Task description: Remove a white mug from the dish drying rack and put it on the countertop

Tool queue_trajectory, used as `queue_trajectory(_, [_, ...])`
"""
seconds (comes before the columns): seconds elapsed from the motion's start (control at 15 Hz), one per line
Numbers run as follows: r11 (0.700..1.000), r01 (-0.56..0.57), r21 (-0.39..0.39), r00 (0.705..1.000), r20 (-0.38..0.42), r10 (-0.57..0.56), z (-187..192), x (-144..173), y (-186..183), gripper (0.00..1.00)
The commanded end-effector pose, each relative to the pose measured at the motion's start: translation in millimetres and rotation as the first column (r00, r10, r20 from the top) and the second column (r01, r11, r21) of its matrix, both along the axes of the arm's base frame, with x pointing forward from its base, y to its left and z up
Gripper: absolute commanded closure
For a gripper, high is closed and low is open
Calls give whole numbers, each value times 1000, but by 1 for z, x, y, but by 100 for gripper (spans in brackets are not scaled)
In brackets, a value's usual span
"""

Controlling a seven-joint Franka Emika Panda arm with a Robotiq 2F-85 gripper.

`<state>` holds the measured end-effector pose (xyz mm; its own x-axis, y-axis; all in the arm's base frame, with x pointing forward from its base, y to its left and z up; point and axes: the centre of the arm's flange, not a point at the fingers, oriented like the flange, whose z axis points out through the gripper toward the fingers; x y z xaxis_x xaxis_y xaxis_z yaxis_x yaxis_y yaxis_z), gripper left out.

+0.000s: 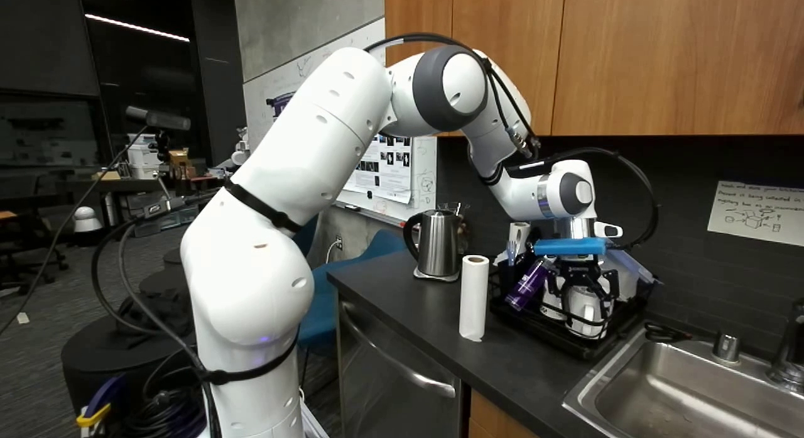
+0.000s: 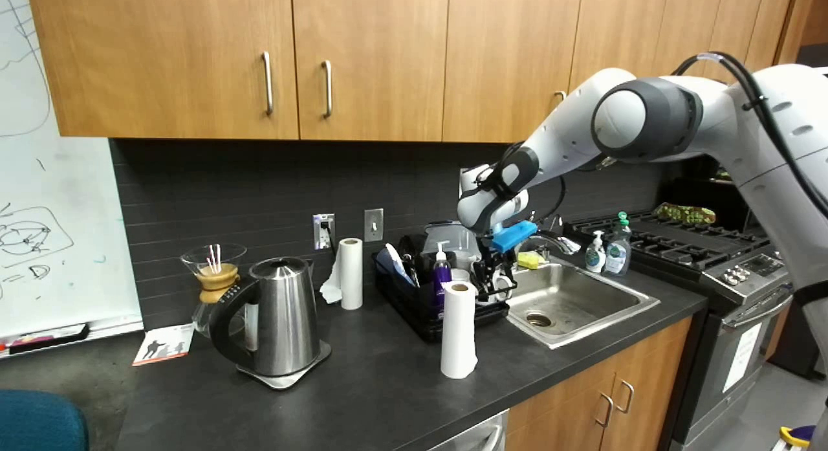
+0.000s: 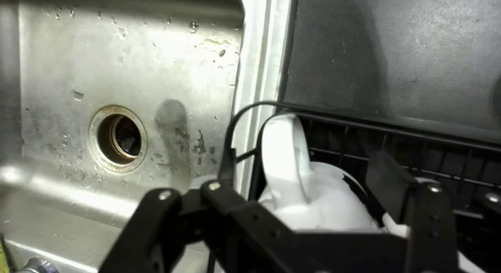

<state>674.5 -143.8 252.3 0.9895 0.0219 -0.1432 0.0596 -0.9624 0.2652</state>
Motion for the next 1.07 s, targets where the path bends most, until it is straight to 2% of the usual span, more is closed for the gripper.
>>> queue_trajectory(0.0, [1000, -4, 9, 1000, 2, 4, 6, 9, -9, 48])
queue_trajectory(0.27, [1000, -3, 7, 1000, 5, 3, 10, 10, -11, 81])
queue_trajectory(0.47, [1000, 0, 3, 1000, 4, 0, 11, 10, -12, 99])
queue_trajectory(0.6, [1000, 0, 1, 1000, 1, 0, 12, 10, -11, 95])
queue_trajectory(1.0, [1000, -11, -19, 1000, 6, 11, 17, 9, -6, 95])
